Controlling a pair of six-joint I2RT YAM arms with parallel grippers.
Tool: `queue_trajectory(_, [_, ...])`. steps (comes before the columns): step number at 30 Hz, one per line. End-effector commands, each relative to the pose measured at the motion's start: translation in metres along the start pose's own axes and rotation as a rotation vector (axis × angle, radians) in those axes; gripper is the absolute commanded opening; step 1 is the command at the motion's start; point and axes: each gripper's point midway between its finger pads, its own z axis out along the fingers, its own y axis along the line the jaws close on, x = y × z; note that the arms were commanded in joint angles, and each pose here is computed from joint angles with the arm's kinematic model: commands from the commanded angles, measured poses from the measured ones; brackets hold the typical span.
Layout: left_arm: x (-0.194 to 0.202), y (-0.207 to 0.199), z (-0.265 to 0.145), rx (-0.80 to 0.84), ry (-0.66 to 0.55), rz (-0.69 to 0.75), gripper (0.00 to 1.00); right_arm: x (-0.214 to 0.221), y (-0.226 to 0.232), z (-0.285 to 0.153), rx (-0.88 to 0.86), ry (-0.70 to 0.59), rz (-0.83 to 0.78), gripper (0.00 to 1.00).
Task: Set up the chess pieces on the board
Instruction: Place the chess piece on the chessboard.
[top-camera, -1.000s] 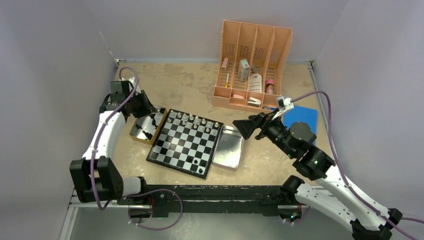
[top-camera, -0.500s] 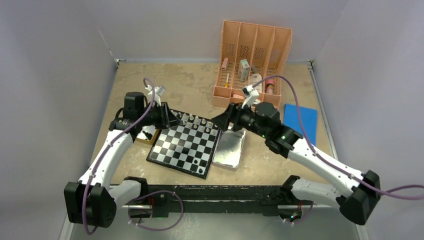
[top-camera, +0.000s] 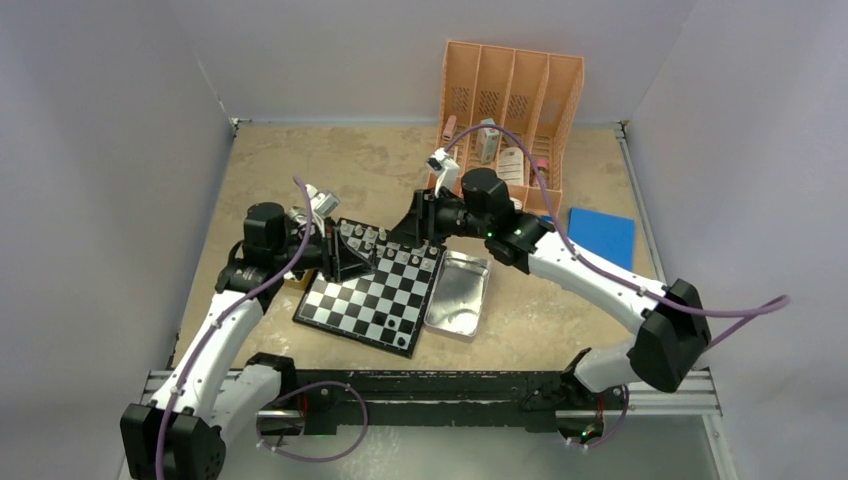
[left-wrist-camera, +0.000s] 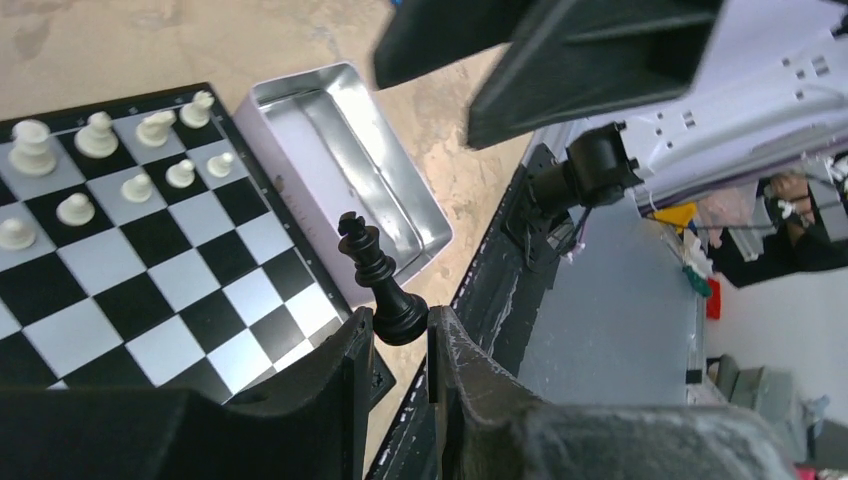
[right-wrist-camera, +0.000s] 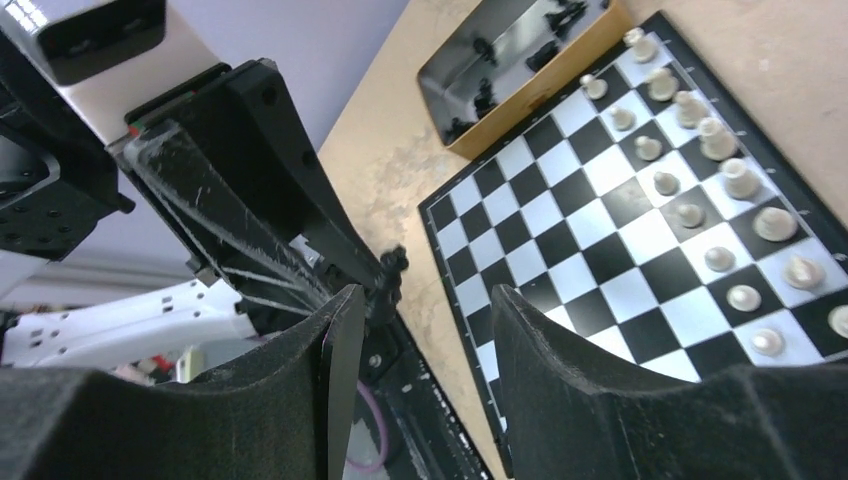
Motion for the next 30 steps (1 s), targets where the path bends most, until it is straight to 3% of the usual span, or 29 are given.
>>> queue_trajectory(1, [0.000,-0.026,0.001,0.120,-0.012,0.167,0.06,0.001,0.035,0.001,-0.167,0.090,-0.044,0.53])
queue_trajectory(16, [0.009,-0.036,0.003,0.144,0.009,0.180,0.05,0.040,0.032,0.009,-0.259,0.210,0.021,0.56])
queue_trajectory(22, [0.010,-0.037,0.002,0.149,0.009,0.185,0.04,0.043,0.039,0.011,-0.286,0.210,0.010,0.44])
queue_trajectory(30, [0.010,-0.035,0.005,0.165,0.022,0.183,0.04,0.045,0.037,0.012,-0.289,0.206,-0.006,0.42])
